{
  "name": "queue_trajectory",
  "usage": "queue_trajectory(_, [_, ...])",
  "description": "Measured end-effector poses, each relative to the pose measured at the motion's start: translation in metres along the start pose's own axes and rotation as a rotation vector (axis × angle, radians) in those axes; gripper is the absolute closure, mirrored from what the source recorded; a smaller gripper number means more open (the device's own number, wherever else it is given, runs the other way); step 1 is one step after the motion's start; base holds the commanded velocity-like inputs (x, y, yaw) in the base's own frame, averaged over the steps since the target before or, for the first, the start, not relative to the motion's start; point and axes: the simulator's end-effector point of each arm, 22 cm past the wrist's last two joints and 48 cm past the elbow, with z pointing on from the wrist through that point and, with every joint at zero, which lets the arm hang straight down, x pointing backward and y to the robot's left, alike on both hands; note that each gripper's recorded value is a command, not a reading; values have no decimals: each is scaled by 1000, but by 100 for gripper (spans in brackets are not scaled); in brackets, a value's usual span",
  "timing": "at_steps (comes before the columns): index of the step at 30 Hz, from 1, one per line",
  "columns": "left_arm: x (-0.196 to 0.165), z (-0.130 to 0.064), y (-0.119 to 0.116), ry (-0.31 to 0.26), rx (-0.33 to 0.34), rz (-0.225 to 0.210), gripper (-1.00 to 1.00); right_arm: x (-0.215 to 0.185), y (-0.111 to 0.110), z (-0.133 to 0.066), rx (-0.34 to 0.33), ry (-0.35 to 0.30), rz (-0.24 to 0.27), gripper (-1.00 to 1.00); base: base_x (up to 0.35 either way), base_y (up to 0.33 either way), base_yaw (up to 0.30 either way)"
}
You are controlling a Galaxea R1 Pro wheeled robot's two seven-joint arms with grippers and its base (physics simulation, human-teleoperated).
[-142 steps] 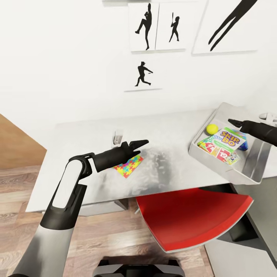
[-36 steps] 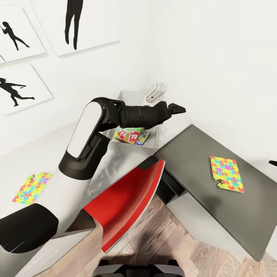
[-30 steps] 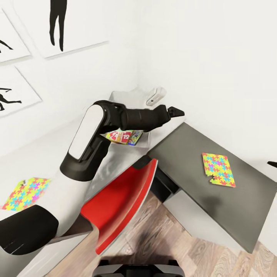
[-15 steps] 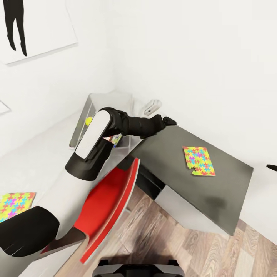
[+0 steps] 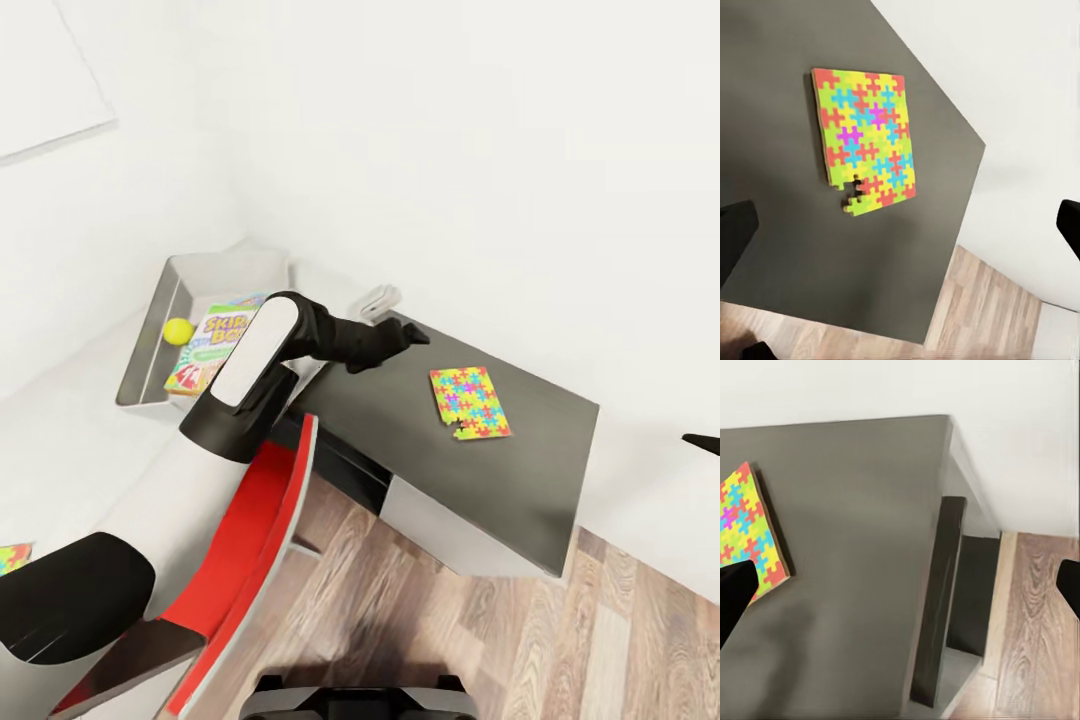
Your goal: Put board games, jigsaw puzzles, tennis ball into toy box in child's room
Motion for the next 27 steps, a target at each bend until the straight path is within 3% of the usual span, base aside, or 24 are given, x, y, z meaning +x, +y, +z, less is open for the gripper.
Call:
queue_trajectory(11, [-2, 3, 17, 4, -30, -28, -100, 7, 1, 5, -4, 12, 10, -100, 0, 0, -284])
queue_trajectory(27, [-25, -13, 59, -41, -74, -87, -100, 28, 8, 19, -16, 39, 33, -100, 0, 0, -283])
